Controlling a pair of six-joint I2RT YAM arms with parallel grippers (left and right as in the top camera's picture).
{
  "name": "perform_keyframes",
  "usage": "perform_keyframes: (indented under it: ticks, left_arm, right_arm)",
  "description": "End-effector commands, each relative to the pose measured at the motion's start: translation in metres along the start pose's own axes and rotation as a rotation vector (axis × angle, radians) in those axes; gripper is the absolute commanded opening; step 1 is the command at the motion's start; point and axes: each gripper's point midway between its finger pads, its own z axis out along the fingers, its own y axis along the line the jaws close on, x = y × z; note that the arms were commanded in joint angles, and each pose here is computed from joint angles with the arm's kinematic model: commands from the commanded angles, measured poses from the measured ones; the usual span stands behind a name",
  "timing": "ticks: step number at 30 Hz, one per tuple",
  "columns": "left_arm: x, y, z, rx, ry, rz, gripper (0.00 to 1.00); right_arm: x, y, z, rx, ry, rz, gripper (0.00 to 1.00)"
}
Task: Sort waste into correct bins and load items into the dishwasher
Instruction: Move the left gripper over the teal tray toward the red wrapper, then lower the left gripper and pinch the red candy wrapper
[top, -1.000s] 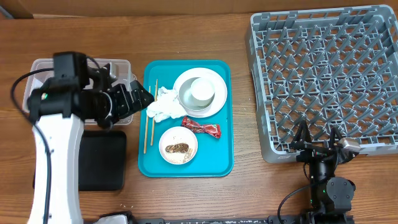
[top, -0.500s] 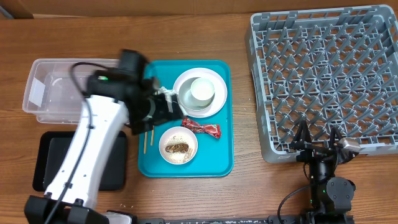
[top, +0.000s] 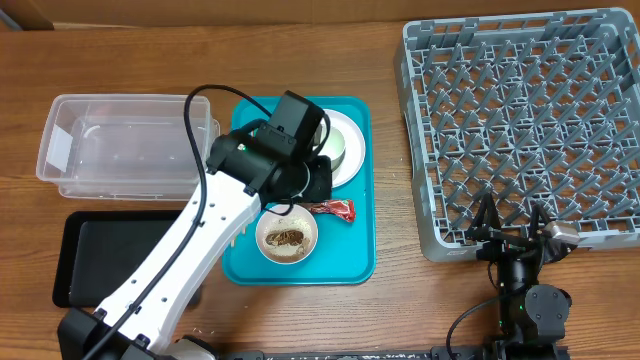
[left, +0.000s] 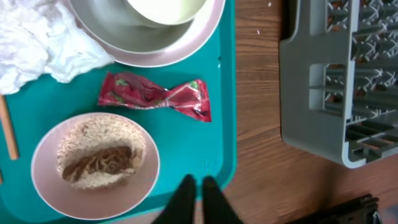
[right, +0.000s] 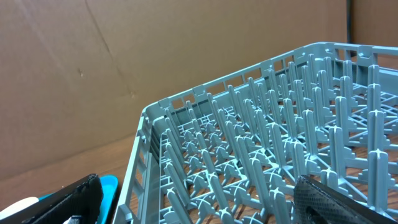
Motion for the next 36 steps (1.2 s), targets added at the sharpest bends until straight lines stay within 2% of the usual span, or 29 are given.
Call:
perform_keyframes:
  ticks: [1, 12, 15, 17, 22, 24, 26, 31, 36]
  left_arm:
    - [0.005, -0.016, -0.005, 0.021, -0.007, -0.02, 0.04]
    - [0.027, -0.026, 0.009, -0.141, -0.09, -0.066, 0.05]
    - [0.031, -0.019, 0.016, -0.208, -0.13, -0.126, 0.18]
    - [0.033, -0.013, 0.023, -0.243, -0.145, -0.157, 0.37]
    - [0.034, 0.003, 0.04, -0.318, -0.157, -0.252, 0.46]
    - [0.028, 0.008, 0.046, -0.35, -0.194, -0.29, 0.43]
    - [0.022, 0.011, 0.053, -0.375, -0.232, -0.328, 0.45]
    - [0.016, 0.011, 0.082, -0.393, -0.239, -0.369, 0.47]
    - [0.008, 0.015, 0.106, -0.403, -0.243, -0.386, 0.44]
  right_arm:
    - [0.0, -0.003, 0.0, 0.01, -0.01, -0.006, 1.0]
    - [0.0, -0.003, 0.0, 0.01, -0.01, -0.006, 1.0]
    - [0.0, -0.003, 0.0, 0.01, -0.01, -0.006, 1.0]
    - [0.0, -0.003, 0.0, 0.01, -0.01, -0.006, 1.0]
    - [0.0, -0.003, 0.0, 0.01, -0.01, -0.006, 1.0]
    - [0.0, -0.003, 0.0, 0.01, -0.01, -0.006, 1.0]
    - [0.0, -0.003, 0.0, 0.01, -0.01, -0.006, 1.0]
    - [0.0, -0.003, 0.0, 0.01, -0.01, -0.006, 1.0]
    - [0.0, -0.003, 0.0, 0.01, -0.01, -0.006, 1.0]
